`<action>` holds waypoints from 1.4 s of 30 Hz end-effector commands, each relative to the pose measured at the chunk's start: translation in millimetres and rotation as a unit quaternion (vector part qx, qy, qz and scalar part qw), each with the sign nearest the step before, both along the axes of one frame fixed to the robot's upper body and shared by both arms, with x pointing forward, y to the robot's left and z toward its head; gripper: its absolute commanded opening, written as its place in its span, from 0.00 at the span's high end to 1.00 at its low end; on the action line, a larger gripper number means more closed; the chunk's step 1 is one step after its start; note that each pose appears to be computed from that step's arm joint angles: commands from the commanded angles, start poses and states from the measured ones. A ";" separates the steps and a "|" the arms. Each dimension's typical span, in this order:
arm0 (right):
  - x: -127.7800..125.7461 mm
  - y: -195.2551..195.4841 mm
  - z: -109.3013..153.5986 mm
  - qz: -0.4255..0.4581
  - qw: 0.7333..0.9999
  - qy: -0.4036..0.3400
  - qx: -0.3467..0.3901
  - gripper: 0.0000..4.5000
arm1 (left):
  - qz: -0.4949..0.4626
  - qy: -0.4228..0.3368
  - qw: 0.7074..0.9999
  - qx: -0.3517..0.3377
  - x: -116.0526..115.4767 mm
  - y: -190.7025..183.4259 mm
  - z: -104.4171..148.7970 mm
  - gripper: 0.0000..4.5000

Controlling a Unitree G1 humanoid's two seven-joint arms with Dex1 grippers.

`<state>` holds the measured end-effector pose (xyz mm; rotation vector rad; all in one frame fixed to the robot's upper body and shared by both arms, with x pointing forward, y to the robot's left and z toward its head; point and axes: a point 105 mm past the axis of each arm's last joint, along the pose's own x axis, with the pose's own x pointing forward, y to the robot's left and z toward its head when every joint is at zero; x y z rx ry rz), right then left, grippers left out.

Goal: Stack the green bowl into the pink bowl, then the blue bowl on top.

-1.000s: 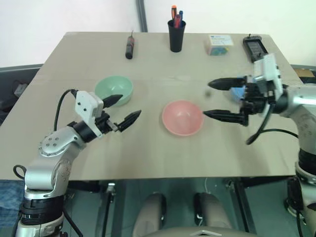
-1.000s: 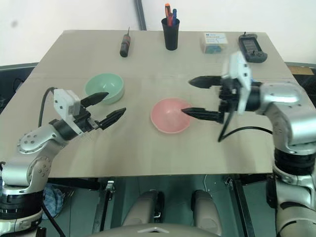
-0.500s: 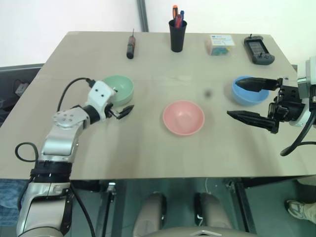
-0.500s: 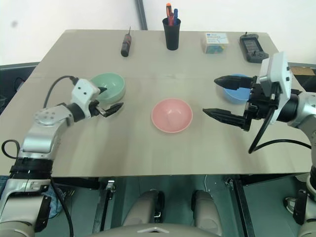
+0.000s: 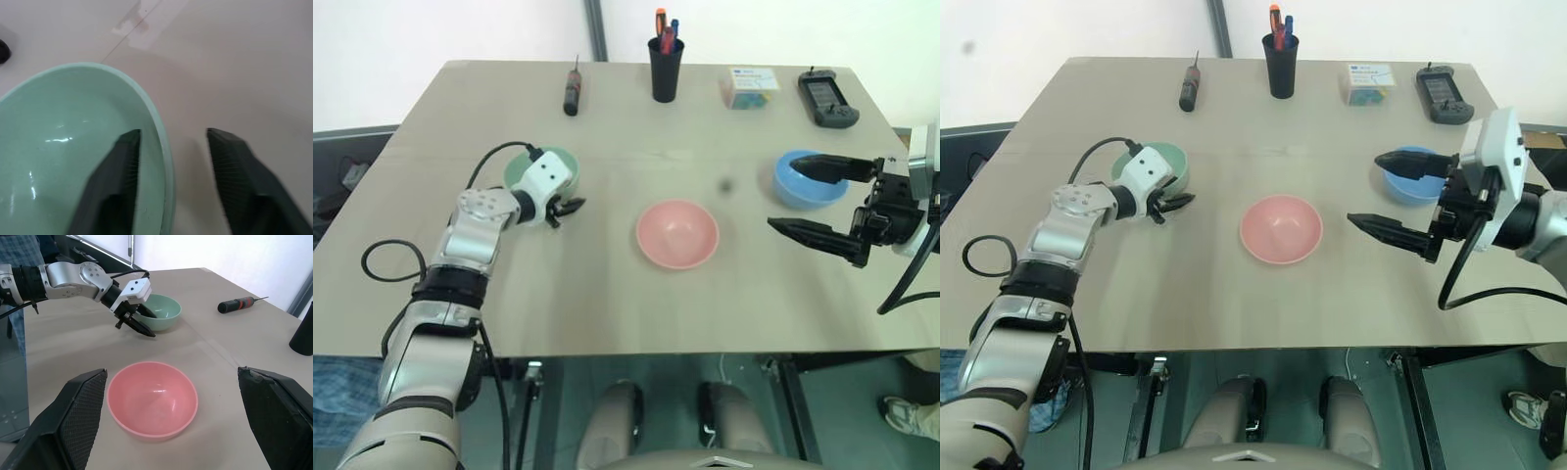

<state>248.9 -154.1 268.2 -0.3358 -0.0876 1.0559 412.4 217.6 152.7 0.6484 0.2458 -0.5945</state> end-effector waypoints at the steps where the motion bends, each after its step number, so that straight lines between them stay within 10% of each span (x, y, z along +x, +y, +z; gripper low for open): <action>1: -6.9 -0.6 10.4 -0.003 0.999 -0.032 -0.003 0.00 | -0.009 -0.016 1.000 0.010 2.7 0.2 11.6 0.98; 13: -10.6 0.0 10.3 0.016 1.000 -0.024 0.003 0.00 | -0.184 -0.105 0.977 0.011 -4.0 -62.7 59.8 0.99; 27: -15.6 1.2 6.4 0.014 1.000 -0.020 -0.013 0.00 | -0.582 -0.091 0.808 0.016 -120.7 -168.3 61.8 0.99; 37: -15.7 0.6 7.5 0.008 1.000 -0.022 -0.015 0.00 | -0.567 -0.074 0.820 0.033 -113.4 -154.4 51.9 0.99; 42: -14.2 0.5 7.9 0.008 1.000 -0.023 -0.016 0.00 | -0.554 -0.073 0.829 0.007 -111.5 -148.7 53.8 0.47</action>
